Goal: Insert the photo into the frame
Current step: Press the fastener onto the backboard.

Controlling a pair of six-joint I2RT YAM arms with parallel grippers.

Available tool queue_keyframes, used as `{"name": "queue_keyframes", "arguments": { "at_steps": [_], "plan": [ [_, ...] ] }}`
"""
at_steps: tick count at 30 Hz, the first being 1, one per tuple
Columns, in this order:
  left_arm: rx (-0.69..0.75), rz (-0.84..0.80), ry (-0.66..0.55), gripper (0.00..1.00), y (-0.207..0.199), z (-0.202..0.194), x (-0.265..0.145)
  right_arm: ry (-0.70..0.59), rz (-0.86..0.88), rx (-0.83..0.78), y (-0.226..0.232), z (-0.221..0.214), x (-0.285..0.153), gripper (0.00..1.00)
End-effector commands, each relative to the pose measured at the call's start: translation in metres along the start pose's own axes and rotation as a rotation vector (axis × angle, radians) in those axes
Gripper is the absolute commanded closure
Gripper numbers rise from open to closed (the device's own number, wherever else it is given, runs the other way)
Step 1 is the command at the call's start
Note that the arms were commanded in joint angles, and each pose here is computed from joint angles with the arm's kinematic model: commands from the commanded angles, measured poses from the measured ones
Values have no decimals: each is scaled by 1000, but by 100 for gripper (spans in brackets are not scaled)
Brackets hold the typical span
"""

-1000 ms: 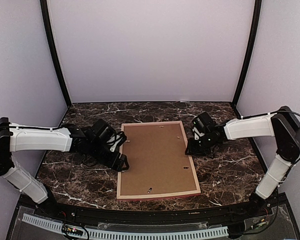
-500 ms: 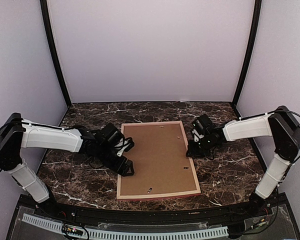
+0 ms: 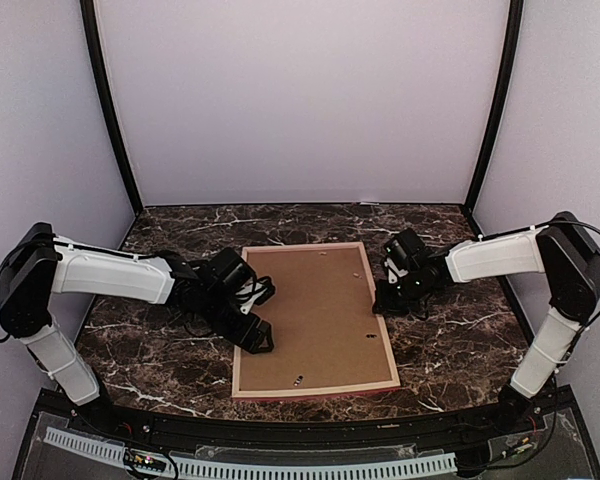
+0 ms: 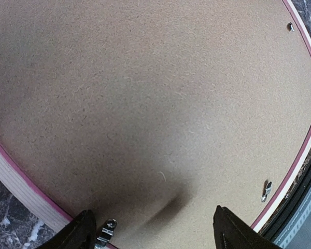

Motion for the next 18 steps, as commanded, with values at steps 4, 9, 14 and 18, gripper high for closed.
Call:
{"name": "queue_keyframes", "arguments": {
  "at_steps": [4, 9, 14, 18],
  "plan": [
    [21, 14, 16, 19, -1, 0, 0, 16, 10, 3, 1, -7, 5, 81],
    [-14, 38, 55, 19, 2, -11, -1, 15, 6, 6, 0, -7, 4, 81],
    [-100, 26, 93, 19, -1, -20, -3, 14, 5, 21, 0, -7, 4, 81],
    [-175, -26, 118, 20, -8, -25, -3, 18, 10, 35, -1, -10, 5, 81]
  ]
}}
Point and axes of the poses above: each gripper's point midway between its finger pads, its own x axis out along the fingers, its own y axis along the line the jaws close on, z = x × y, the point moved 2 cm from there along -x, back along the fingers, and after that the axes turned 5 degrees about -x, right-handed, at the moved point
